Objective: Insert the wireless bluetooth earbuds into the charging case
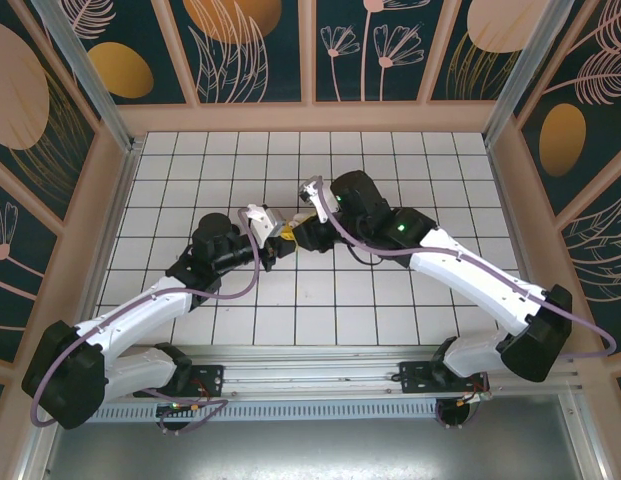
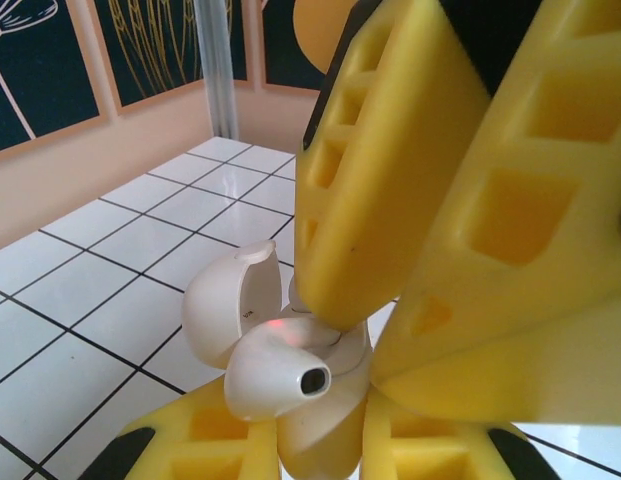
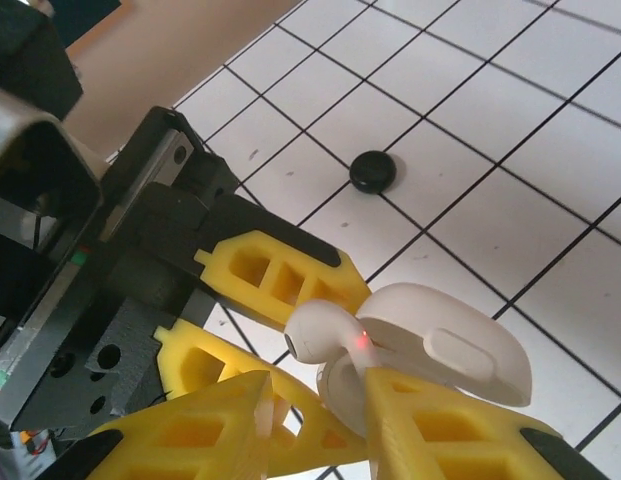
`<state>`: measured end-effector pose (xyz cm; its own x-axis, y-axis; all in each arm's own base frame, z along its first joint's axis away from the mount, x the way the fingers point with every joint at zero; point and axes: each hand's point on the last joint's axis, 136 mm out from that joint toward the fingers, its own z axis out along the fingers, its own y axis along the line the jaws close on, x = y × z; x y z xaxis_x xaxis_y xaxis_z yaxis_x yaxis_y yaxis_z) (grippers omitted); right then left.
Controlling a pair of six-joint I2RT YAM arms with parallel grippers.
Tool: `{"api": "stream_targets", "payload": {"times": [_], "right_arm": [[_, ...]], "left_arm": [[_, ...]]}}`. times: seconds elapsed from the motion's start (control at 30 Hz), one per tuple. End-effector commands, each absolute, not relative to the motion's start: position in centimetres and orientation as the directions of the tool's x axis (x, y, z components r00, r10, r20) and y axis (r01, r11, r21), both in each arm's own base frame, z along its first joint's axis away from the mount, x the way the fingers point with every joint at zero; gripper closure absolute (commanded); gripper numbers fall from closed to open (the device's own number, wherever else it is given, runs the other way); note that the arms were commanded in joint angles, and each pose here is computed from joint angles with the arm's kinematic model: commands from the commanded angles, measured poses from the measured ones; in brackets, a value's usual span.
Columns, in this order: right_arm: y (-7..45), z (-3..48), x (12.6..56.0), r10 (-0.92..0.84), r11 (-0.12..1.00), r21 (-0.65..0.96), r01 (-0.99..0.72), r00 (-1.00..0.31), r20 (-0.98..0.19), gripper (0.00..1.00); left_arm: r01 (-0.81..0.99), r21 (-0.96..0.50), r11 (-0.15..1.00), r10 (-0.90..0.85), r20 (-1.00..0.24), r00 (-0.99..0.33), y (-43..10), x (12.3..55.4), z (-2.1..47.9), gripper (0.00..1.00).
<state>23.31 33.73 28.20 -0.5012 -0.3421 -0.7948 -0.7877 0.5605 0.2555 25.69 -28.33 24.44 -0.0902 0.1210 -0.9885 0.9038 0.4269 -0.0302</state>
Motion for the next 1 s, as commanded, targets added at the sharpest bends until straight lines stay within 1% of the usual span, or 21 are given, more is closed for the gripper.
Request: {"api": "stream_targets", "payload": {"times": [0.0, 0.2, 0.5, 0.67, 0.7, 0.87, 0.97], "right_arm": [[34.0, 31.0, 23.6, -0.312, 0.558, 0.166, -0.813, -0.391, -0.866, 0.70], [34.7, 30.0, 23.4, -0.377, 0.563, 0.114, -0.819, -0.377, -0.846, 0.66], [35.1, 28.1, 24.2, -0.455, 0.595, 0.041, -0.803, -0.378, -0.806, 0.66], [34.9, 27.3, 24.5, -0.485, 0.612, 0.012, -0.791, -0.387, -0.784, 0.69], [34.8, 27.3, 24.5, -0.488, 0.613, 0.008, -0.790, -0.387, -0.782, 0.71], [34.2, 27.8, 24.7, -0.472, 0.635, 0.001, -0.773, -0.389, -0.791, 0.88], [33.8, 28.5, 25.1, -0.434, 0.653, 0.018, -0.757, -0.394, -0.810, 0.93]], "left_arm": [[0.917, -0.031, 0.397, 0.090, -0.993, -0.073, -28.8, 25.4, 26.1, 1.00], [0.921, -0.037, 0.389, 0.087, -0.993, -0.077, -28.9, 25.4, 26.2, 1.00], [0.921, -0.039, 0.386, 0.082, -0.994, -0.076, -28.9, 25.2, 26.3, 1.00], [0.917, -0.031, 0.397, 0.082, -0.994, -0.069, -28.7, 25.3, 26.4, 1.00], [0.916, -0.031, 0.400, 0.083, -0.994, -0.070, -28.7, 25.3, 26.4, 1.00], [0.913, -0.032, 0.406, 0.086, -0.994, -0.073, -28.6, 25.4, 26.2, 1.00], [0.911, -0.035, 0.411, 0.090, -0.993, -0.078, -28.6, 25.5, 25.9, 1.00]]}}
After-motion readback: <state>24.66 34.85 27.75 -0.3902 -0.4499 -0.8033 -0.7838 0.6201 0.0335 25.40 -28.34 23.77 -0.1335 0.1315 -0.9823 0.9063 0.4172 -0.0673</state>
